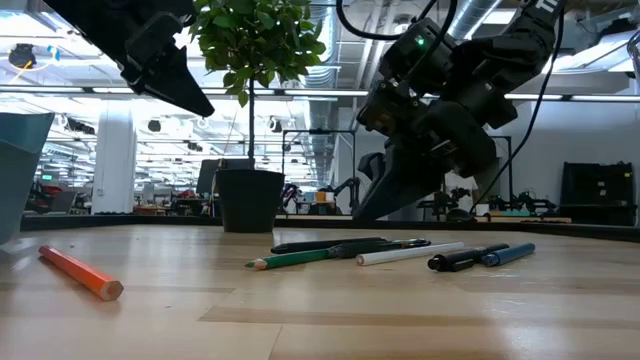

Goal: Sort pens & pencils
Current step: Put the top black pen into the transparent bin

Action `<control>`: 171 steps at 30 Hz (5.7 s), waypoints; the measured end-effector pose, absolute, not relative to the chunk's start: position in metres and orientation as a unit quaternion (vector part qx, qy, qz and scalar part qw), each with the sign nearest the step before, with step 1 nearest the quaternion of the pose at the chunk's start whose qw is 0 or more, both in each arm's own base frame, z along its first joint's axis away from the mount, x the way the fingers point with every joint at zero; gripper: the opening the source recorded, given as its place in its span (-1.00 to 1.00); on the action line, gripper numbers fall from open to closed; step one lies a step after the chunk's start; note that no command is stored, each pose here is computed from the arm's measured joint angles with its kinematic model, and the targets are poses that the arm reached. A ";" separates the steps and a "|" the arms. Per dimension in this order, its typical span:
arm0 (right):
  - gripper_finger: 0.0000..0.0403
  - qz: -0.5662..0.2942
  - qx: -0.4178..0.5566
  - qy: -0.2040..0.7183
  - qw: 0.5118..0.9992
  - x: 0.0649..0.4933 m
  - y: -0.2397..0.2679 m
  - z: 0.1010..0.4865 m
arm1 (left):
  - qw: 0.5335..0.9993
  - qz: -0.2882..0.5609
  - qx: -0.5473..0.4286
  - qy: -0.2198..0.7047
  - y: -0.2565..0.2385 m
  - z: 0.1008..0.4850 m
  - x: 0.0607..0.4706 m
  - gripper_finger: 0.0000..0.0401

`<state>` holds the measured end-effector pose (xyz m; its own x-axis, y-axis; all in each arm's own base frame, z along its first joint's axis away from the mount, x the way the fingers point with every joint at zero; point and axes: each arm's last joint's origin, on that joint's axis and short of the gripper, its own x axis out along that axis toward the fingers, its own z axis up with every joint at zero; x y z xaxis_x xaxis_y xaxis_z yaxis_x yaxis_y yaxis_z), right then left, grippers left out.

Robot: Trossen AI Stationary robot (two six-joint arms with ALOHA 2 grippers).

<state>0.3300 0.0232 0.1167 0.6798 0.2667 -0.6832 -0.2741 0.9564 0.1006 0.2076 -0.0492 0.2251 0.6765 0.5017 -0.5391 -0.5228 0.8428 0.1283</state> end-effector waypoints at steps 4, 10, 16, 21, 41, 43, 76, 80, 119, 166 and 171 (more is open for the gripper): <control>-0.67 0.146 0.006 0.374 0.916 0.330 0.023 0.117 | 0.915 0.280 -0.019 0.289 -0.049 0.225 0.208 -0.69; -0.67 0.162 0.042 0.391 0.905 0.327 0.020 0.115 | 0.915 0.280 -0.018 0.289 -0.049 0.225 0.208 -0.69; -0.67 0.153 0.061 0.399 0.902 0.326 0.015 0.114 | 0.915 0.280 -0.018 0.289 -0.049 0.225 0.208 -0.69; -0.67 0.145 0.071 0.401 0.902 0.326 0.012 0.114 | 0.915 0.283 -0.017 0.287 -0.049 0.225 0.208 -0.69; -0.67 0.153 0.093 0.378 0.909 0.342 0.007 0.131 | 0.913 0.284 -0.014 0.292 -0.049 0.225 0.207 -0.69; -0.67 0.153 0.096 0.384 0.905 0.341 0.007 0.130 | 0.913 0.284 -0.014 0.292 -0.049 0.225 0.207 -0.69; -0.67 0.157 0.064 0.332 0.928 0.355 0.000 0.146 | 0.909 0.282 -0.024 0.308 -0.048 0.222 0.204 -0.69; -0.67 0.148 -0.003 0.337 0.930 0.353 -0.006 0.144 | 0.908 0.282 -0.024 0.309 -0.048 0.222 0.204 -0.69; -0.67 0.298 0.091 0.160 0.936 0.360 -0.021 0.190 | 0.905 0.280 -0.033 0.319 -0.048 0.220 0.203 -0.69; -0.20 0.305 0.063 0.164 0.936 0.355 -0.004 0.201 | 0.894 0.285 -0.057 0.340 -0.047 0.216 0.198 -0.69; -0.07 0.201 -0.018 0.258 0.945 0.349 -0.004 0.181 | 0.893 0.286 -0.056 0.343 -0.047 0.216 0.198 -0.69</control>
<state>0.3493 -0.0042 0.1807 0.7860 0.3704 -0.4949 -0.3889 0.9186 0.0699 0.1979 -0.0473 0.2158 0.6021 0.4718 -0.6441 -0.5486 0.8306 0.0955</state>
